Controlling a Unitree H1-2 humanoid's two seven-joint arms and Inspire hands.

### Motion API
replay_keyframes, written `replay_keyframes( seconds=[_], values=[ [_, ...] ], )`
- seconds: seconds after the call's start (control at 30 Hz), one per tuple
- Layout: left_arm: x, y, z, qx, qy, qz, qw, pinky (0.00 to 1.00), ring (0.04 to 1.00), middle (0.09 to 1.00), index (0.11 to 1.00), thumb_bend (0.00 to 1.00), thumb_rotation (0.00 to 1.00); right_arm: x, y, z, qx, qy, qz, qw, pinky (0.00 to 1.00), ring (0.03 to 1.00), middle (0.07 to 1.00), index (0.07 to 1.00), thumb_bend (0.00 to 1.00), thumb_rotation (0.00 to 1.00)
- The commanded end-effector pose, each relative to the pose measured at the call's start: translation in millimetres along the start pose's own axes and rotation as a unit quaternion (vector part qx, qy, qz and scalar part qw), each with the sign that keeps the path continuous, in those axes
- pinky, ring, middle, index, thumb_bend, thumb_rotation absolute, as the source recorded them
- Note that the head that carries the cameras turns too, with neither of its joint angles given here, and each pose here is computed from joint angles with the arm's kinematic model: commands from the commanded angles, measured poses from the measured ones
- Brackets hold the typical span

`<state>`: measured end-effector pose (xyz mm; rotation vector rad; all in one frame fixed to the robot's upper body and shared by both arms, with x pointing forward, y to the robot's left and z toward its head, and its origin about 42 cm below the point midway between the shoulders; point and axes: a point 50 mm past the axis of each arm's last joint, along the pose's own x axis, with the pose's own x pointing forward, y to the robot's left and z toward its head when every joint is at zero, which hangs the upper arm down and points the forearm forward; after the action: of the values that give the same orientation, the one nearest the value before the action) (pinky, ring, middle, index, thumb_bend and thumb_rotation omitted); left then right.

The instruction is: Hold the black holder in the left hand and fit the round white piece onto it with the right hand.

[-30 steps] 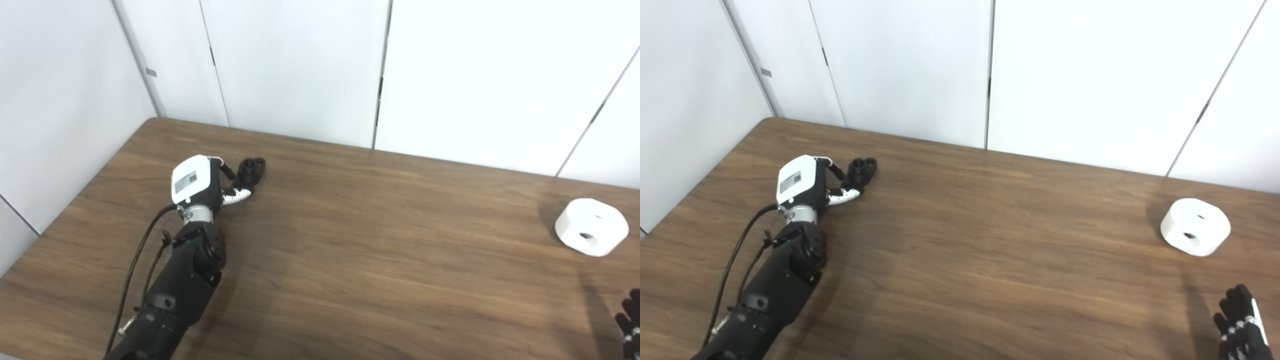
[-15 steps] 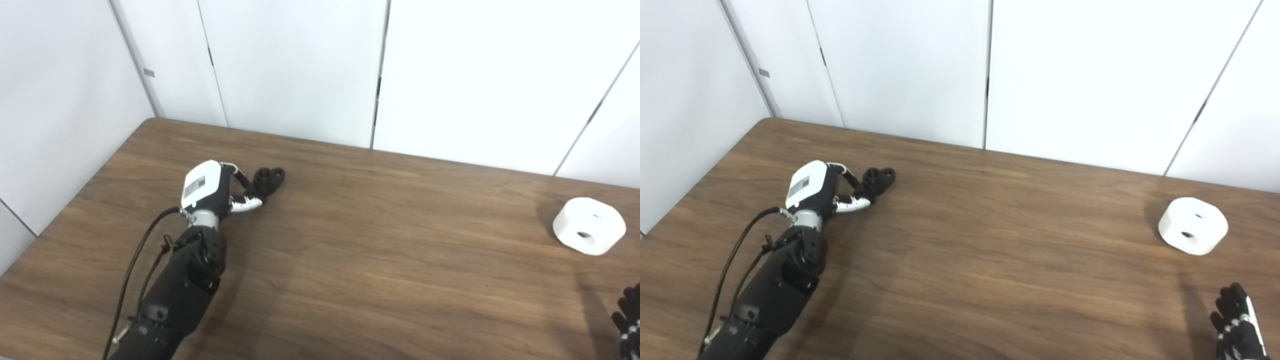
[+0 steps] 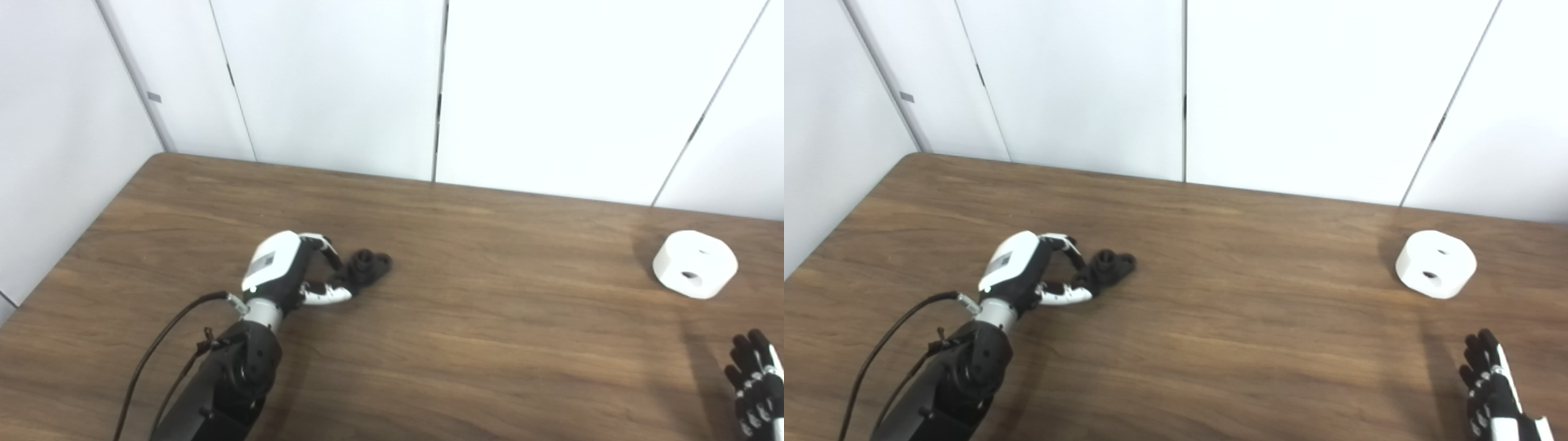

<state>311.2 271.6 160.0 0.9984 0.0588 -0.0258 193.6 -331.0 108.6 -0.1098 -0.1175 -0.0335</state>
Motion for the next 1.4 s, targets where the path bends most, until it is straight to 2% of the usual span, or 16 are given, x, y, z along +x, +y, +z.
replay_keyframes(
  seconds=[0.0, 0.27, 0.57, 0.83, 1.13, 1.37],
  values=[
    [-9, 0, 12, -0.001, -0.039, -0.017, 0.999, 0.81, 0.890, 0.819, 0.491, 0.51, 0.05, -16, 18, -22, 0.024, 0.046, -0.004, 0.999, 1.00, 0.992, 0.979, 1.000, 0.51, 0.99],
    [-55, -23, 28, -0.006, -0.098, -0.090, 0.991, 0.82, 0.897, 0.831, 0.491, 0.51, 0.04, -19, 31, -12, 0.006, 0.050, -0.001, 0.999, 1.00, 0.988, 0.974, 0.998, 0.51, 0.99],
    [-92, -48, 35, 0.013, -0.132, -0.132, 0.982, 0.85, 0.876, 0.809, 0.490, 0.51, 0.04, -20, 43, -1, 0.011, 0.054, -0.002, 0.998, 1.00, 0.988, 0.973, 1.000, 0.51, 1.00],
    [-122, -69, 43, 0.006, -0.145, -0.197, 0.970, 0.89, 0.893, 0.819, 0.490, 0.51, 0.04, -16, 47, 4, 0.003, 0.058, 0.000, 0.998, 1.00, 0.987, 0.967, 0.994, 0.53, 1.00],
    [-134, -84, 46, 0.000, -0.142, -0.214, 0.966, 0.90, 0.905, 0.831, 0.491, 0.51, 0.04, -15, 44, 9, 0.004, 0.060, 0.002, 0.998, 1.00, 0.983, 0.964, 0.994, 0.55, 1.00],
    [-130, -87, 41, 0.017, -0.132, -0.212, 0.968, 0.91, 0.910, 0.834, 0.491, 0.51, 0.04, -14, 41, 10, 0.011, 0.060, -0.003, 0.998, 1.00, 0.983, 0.964, 0.995, 0.55, 0.98]
  ],
)
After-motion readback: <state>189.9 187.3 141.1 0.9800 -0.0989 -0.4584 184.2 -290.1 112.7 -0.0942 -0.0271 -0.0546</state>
